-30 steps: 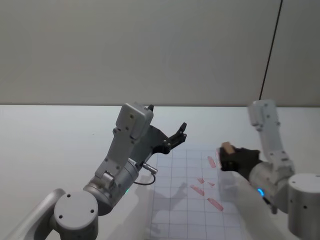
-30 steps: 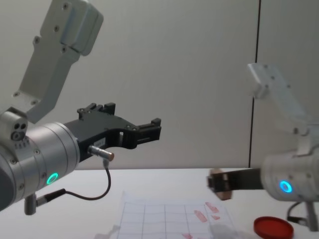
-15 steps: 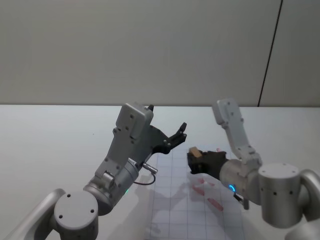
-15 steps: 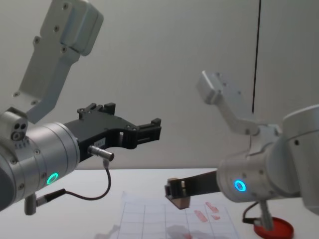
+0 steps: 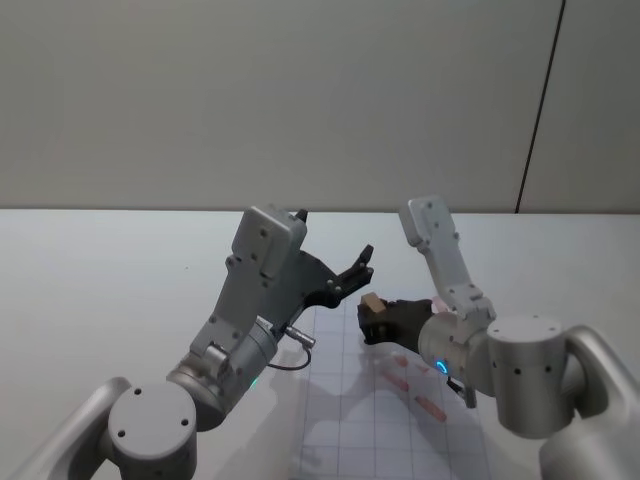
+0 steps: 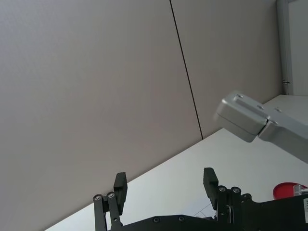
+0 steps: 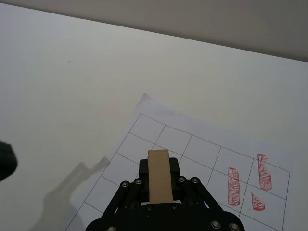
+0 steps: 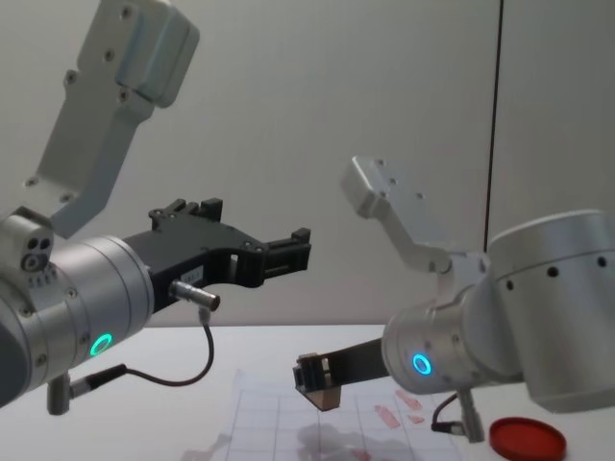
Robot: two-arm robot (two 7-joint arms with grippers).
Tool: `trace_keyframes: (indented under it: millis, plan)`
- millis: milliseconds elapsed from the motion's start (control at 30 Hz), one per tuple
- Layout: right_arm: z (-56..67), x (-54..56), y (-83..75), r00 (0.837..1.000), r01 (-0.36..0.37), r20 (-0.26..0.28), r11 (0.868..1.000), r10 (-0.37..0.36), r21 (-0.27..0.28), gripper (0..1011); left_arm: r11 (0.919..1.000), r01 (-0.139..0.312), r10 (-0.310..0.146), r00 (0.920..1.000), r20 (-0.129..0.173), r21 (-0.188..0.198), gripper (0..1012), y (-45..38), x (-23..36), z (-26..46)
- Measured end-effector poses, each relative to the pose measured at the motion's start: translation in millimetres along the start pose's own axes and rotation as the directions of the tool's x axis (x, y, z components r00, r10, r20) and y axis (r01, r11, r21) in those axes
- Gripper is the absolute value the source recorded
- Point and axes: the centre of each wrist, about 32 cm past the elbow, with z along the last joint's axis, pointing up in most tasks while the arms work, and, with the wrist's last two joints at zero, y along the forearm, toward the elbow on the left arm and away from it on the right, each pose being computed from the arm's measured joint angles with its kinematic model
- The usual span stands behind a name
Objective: Use the one hand to pick up the stamp and affix it onto the A4 paper.
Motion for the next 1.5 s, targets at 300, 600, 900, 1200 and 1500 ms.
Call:
trace_keyframes:
  millis: [300,600,900,1200,1500]
  plan:
    - [-1.4,-0.4,12.6,1.000,0.001,0.014,1.000,-0.001,-0.020,220,1.0000,0.000,0.000,1.0000,0.000,0.000,1002,0.0,0.0,0.0]
    - [2.9,-0.9,18.9,1.000,0.020,0.023,0.999,-0.019,-0.046,220,1.0000,0.000,0.000,1.0000,0.000,0.000,1002,0.0,0.0,0.0]
    - [9.5,0.3,20.3,0.998,0.055,0.017,0.996,-0.054,-0.074,220,1.0000,0.000,0.000,1.0000,0.000,0.000,1002,0.0,0.0,0.0]
    - [12.2,2.8,21.0,0.997,0.083,0.014,0.992,-0.082,-0.097,221,1.0000,0.000,0.000,1.0000,0.000,0.000,1002,0.0,0.0,0.0]
    - [11.6,4.3,22.5,0.995,0.097,0.020,0.988,-0.096,-0.118,220,1.0000,0.000,0.000,1.0000,0.000,0.000,1002,0.0,0.0,0.0]
